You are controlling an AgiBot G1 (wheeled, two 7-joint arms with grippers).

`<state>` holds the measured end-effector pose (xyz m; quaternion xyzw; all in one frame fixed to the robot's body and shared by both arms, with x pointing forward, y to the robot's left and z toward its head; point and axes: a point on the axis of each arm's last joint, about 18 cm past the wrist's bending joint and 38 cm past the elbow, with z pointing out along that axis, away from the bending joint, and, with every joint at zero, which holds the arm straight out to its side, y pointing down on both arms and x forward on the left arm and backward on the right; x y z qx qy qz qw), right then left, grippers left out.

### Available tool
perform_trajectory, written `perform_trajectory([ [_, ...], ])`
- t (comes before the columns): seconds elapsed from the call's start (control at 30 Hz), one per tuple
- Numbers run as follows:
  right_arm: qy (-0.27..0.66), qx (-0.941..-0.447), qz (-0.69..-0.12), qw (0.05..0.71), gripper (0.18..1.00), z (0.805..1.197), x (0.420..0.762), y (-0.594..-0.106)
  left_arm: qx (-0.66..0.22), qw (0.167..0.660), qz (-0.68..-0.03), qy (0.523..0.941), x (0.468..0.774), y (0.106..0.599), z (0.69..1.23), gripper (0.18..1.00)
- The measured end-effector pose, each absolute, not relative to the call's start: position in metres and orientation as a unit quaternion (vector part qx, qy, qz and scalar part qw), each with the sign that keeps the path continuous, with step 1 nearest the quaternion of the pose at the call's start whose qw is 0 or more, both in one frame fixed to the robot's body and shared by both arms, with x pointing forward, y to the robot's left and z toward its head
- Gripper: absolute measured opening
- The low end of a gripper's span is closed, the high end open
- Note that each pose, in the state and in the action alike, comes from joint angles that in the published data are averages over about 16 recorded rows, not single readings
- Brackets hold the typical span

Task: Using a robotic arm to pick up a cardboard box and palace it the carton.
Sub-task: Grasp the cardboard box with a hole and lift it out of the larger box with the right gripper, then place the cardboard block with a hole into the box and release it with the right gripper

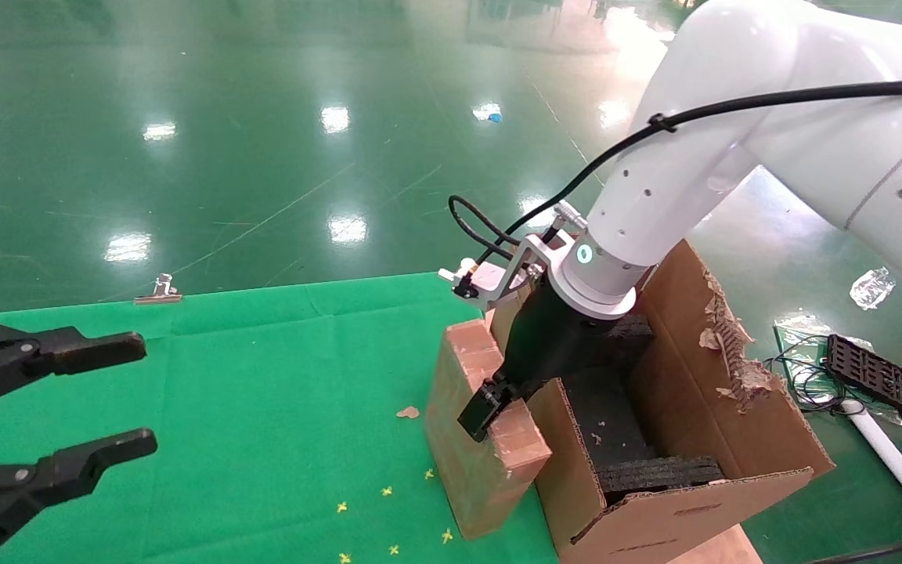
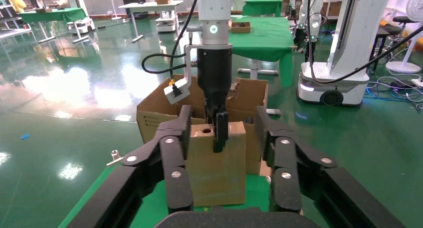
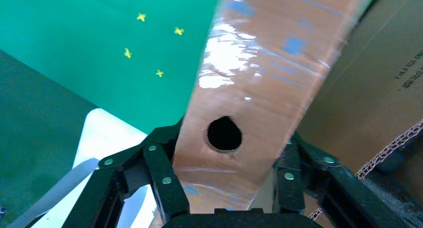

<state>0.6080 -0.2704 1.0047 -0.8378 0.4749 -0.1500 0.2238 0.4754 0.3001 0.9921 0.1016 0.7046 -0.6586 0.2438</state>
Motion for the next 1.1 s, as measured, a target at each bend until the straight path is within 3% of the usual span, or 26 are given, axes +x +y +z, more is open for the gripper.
perform_trajectory([
  [0.3, 0.432, -0.812, -0.233, 0.316, 0.406, 1.083, 0.589, -0.303, 0.102, 0.244, -0.659, 0.705, 0.475, 0.300, 0.992, 0.429],
  [0.63, 0.449, -0.733, -0.352, 0.369, 0.341, 1.168, 0.541, -0.387, 0.102, 0.244, -0.659, 0.705, 0.475, 0.300, 0.992, 0.265],
  [0.83, 0.513, -0.690, -0.367, 0.354, 0.335, 1.167, 0.519, -0.444, 0.102, 0.244, -0.659, 0.705, 0.475, 0.300, 0.992, 0.216],
  [1.1, 0.600, -0.653, -0.334, 0.317, 0.332, 1.122, 0.509, -0.497, 0.102, 0.244, -0.659, 0.705, 0.475, 0.300, 0.992, 0.196],
])
